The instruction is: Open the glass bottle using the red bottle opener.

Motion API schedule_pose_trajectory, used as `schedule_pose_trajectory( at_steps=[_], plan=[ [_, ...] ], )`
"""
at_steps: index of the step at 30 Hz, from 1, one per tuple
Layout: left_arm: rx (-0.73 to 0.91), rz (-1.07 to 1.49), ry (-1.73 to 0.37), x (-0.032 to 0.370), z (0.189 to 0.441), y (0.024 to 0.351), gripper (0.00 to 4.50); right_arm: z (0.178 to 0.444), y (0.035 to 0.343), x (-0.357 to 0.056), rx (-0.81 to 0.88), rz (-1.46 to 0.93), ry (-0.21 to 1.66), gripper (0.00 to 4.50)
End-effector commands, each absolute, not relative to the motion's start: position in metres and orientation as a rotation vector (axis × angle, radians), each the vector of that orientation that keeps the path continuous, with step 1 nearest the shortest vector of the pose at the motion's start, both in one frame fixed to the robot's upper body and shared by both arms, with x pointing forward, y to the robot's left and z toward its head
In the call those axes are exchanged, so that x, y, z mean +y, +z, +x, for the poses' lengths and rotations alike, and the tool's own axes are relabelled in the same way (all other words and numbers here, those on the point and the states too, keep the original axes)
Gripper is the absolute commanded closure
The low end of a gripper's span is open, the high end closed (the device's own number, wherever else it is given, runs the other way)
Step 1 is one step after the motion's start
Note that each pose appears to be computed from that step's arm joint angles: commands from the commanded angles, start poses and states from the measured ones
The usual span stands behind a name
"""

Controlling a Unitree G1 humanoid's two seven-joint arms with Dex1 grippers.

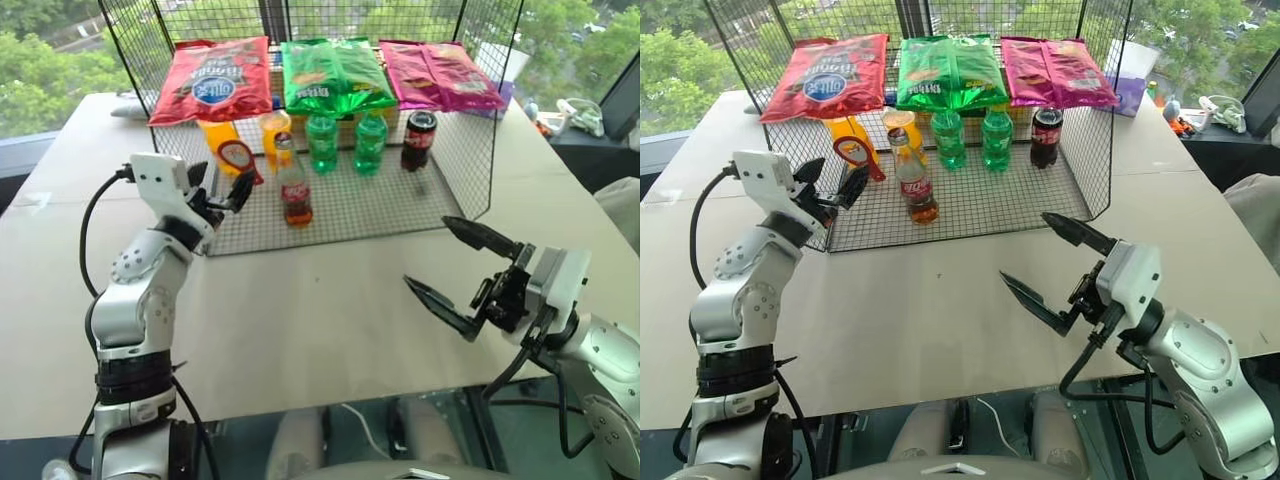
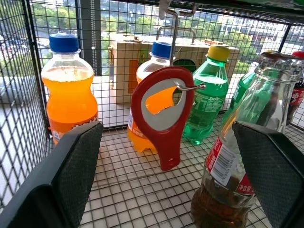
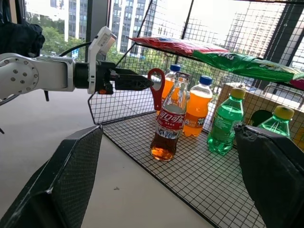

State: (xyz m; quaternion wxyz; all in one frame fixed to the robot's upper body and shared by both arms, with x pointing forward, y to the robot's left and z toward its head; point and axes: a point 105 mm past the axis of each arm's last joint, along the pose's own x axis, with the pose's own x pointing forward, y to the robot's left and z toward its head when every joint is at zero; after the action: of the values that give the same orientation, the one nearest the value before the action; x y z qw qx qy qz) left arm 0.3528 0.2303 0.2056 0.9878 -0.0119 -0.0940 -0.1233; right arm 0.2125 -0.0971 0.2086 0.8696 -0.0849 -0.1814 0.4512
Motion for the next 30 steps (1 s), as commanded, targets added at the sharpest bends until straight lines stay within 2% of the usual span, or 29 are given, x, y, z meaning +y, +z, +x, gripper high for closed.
schedule_pose_trajectory(
  at_steps=[1,7,14,15,17,20,22,24,30],
  plan=[
    [-0.226,-0.002,-0.246,0.227,0.353,0.218,0.00,0.206,0.217,-0.095,-0.419,-0.197,0.949,0.03],
    [-0.224,0.006,-0.240,0.226,0.354,0.218,0.00,0.205,0.218,-0.094,-0.414,-0.196,0.947,0.03],
    [-0.214,0.010,-0.241,0.218,0.367,0.218,0.00,0.206,0.219,-0.094,-0.411,-0.194,0.946,0.03],
    [-0.210,0.012,-0.243,0.217,0.369,0.217,0.51,0.206,0.219,-0.094,-0.410,-0.195,0.945,0.00],
    [-0.208,0.014,-0.255,0.215,0.370,0.217,1.21,0.206,0.219,-0.094,-0.408,-0.198,0.939,0.00],
    [-0.202,0.015,-0.250,0.217,0.371,0.215,2.69,0.206,0.220,-0.096,-0.407,-0.200,0.927,0.00],
    [-0.201,0.016,-0.250,0.217,0.371,0.215,3.44,0.205,0.219,-0.096,-0.406,-0.199,0.923,0.00],
    [-0.208,0.013,-0.254,0.217,0.370,0.216,4.39,0.205,0.219,-0.096,-0.404,-0.199,0.920,0.00],
    [-0.235,0.007,-0.278,0.219,0.368,0.220,4.47,0.204,0.219,-0.095,-0.401,-0.199,0.916,0.00]
  ],
)
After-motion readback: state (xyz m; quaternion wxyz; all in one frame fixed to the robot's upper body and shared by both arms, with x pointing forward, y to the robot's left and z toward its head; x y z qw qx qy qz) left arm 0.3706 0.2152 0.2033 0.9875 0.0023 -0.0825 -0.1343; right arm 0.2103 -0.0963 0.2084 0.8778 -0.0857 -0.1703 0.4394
